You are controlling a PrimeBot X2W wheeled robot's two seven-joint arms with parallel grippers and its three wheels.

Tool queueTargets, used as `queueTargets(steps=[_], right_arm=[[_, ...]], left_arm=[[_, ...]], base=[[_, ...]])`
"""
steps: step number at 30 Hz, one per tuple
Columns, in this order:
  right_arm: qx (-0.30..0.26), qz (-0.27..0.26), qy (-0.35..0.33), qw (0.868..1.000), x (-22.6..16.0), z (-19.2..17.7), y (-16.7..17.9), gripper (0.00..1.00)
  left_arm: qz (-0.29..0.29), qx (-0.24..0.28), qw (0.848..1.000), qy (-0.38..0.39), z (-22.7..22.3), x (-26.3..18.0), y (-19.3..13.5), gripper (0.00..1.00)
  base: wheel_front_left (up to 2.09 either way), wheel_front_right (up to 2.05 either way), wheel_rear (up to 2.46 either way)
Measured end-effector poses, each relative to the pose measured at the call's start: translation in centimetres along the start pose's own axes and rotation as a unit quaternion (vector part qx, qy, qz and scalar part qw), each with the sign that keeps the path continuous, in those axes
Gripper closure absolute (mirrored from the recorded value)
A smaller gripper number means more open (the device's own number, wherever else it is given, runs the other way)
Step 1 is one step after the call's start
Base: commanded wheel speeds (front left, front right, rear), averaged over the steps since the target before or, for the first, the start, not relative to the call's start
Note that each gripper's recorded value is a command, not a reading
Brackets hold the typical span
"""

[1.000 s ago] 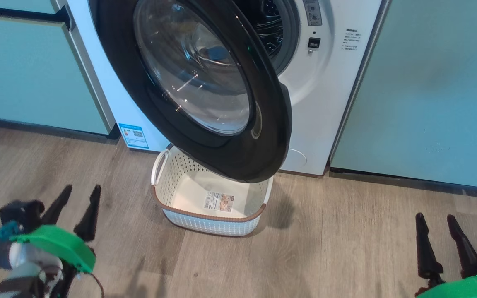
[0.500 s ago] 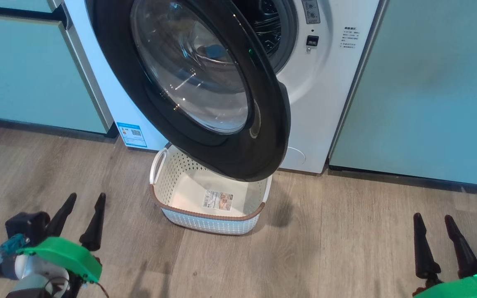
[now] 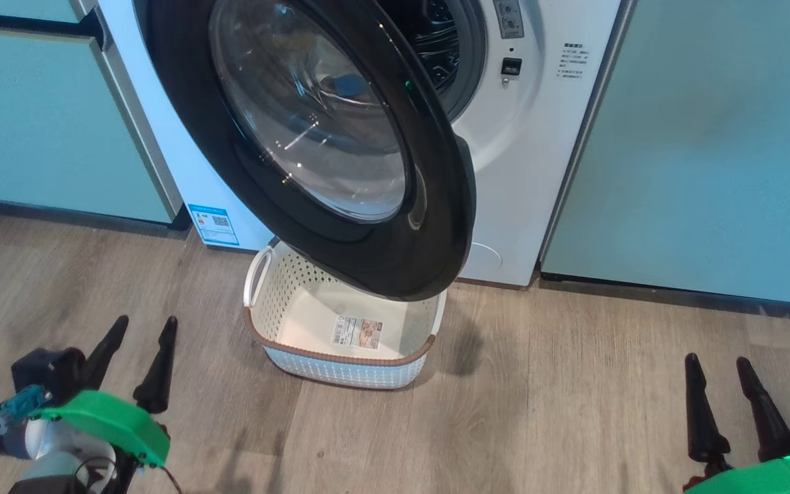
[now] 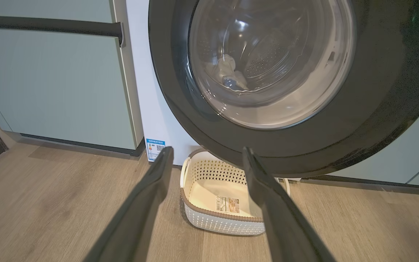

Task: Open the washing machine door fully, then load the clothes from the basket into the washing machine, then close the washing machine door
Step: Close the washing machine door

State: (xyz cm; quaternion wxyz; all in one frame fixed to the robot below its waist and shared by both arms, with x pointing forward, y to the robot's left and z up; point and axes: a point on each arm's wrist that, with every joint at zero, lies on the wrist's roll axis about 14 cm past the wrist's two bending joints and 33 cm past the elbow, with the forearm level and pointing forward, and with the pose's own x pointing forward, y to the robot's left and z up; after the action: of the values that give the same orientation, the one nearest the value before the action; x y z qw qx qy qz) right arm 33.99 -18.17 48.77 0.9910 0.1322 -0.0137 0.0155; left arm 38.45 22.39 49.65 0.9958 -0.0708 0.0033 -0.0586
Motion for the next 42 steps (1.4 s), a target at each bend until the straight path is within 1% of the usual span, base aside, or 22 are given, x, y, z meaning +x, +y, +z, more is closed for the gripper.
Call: queueTargets(steps=[3, 4, 5, 6, 7, 10, 14, 16, 18, 21, 24, 27, 29, 31, 35, 37, 39, 40, 42], right_arm=[[0.0, -0.004, 0.0, 1.0, 0.0, 0.0, -0.2, 0.0], [0.0, -0.007, 0.0, 1.0, 0.0, 0.0, -0.4, 0.04], [0.0, -0.011, -0.002, 1.0, -0.1, 0.1, -0.7, 0.31], [0.0, -0.016, -0.004, 1.0, -0.1, 0.3, -1.0, 0.63], [0.004, -0.02, -0.006, 1.0, 0.0, 0.4, -1.2, 1.0], [0.025, -0.033, -0.014, 0.999, 0.1, 0.8, -1.9, 1.0], [0.094, -0.072, -0.049, 0.992, 0.6, 2.3, -3.9, 1.0], [0.108, -0.07, -0.069, 0.989, 1.5, 3.4, -4.0, 1.0], [0.108, -0.049, -0.093, 0.989, 2.9, 5.2, -3.1, 1.0], [0.099, 0.006, -0.13, 0.986, 5.5, 8.2, -0.4, 1.0], [0.09, 0.074, -0.158, 0.981, 7.8, 10.7, 3.3, 1.0], [0.087, 0.144, -0.173, 0.97, 9.0, 12.3, 7.7, 1.0], [0.087, 0.193, -0.181, 0.96, 9.5, 13.1, 10.9, 1.0], [0.087, 0.245, -0.187, 0.947, 9.5, 13.9, 14.3, 1.0], [0.089, 0.346, -0.187, 0.915, 8.3, 14.4, 21.0, 1.0], [0.068, 0.397, -0.179, 0.897, 7.1, 13.7, 24.1, 1.0], [0.068, 0.432, -0.165, 0.884, 6.2, 12.9, 26.4, 1.0], [0.062, 0.463, -0.141, 0.873, 5.2, 11.2, 28.3, 1.0], [0.046, 0.499, -0.119, 0.857, 3.6, 9.4, 30.4, 1.0]], left_arm=[[-0.002, 0.002, 1.0, 0.001, -0.1, 0.1, -0.2, 0.0], [-0.002, 0.003, 1.0, 0.002, -0.2, 0.1, -0.2, 0.0], [-0.003, 0.003, 1.0, 0.003, -0.2, 0.1, -0.3, 0.0], [-0.003, 0.001, 1.0, 0.004, -0.3, 0.2, -0.4, 0.0], [-0.004, -0.001, 1.0, 0.005, -0.5, 0.2, -0.5, 0.0], [-0.008, 0.001, 1.0, 0.01, -0.9, 0.2, -1.0, 0.0], [-0.012, -0.004, 1.0, 0.012, -1.3, 0.2, -1.7, 0.0], [-0.011, -0.004, 1.0, 0.012, -1.3, 0.3, -1.7, 0.0], [-0.014, 0.004, 1.0, 0.011, -1.2, 0.4, -1.8, 0.0], [-0.01, -0.001, 1.0, 0.002, -0.7, 0.7, -1.8, 0.0], [-0.004, 0.0, 1.0, -0.007, -0.1, 0.7, -1.6, 0.0], [0.004, 0.003, 1.0, -0.01, 0.1, 0.3, -1.2, 0.0], [0.013, -0.001, 1.0, -0.013, 0.2, -0.1, -0.9, 0.0], [0.018, 0.0, 1.0, -0.014, 0.3, -0.6, -0.7, 0.0], [0.031, 0.001, 0.999, -0.02, 0.7, -1.4, -0.1, 0.0], [0.037, 0.003, 0.999, -0.02, 0.8, -1.8, 0.2, 0.0], [0.045, 0.003, 0.999, -0.019, 0.8, -2.4, 0.7, 0.0], [0.053, 0.002, 0.998, -0.017, 0.6, -2.9, 1.0, 0.0], [0.06, 0.002, 0.998, -0.016, 0.6, -3.5, 1.3, 0.0]], base=[[0.0, 0.0, 0.0], [0.0, 0.0, 0.0], [0.0, 0.0, 0.0], [0.0, 0.0, 0.0], [0.0, 0.0, 0.0], [0.0, 0.0, 0.0], [0.0, 0.0, 0.0], [0.0, 0.0, 0.0], [0.0, 0.0, 0.0], [0.0, 0.0, 0.0], [0.0, 0.0, 0.0], [0.0, 0.0, 0.0], [0.0, 0.0, 0.0], [0.0, 0.0, 0.0], [0.0, 0.0, 0.0], [0.0, 0.0, 0.0], [0.0, 0.0, 0.0], [0.0, 0.0, 0.0], [0.0, 0.0, 0.0]])
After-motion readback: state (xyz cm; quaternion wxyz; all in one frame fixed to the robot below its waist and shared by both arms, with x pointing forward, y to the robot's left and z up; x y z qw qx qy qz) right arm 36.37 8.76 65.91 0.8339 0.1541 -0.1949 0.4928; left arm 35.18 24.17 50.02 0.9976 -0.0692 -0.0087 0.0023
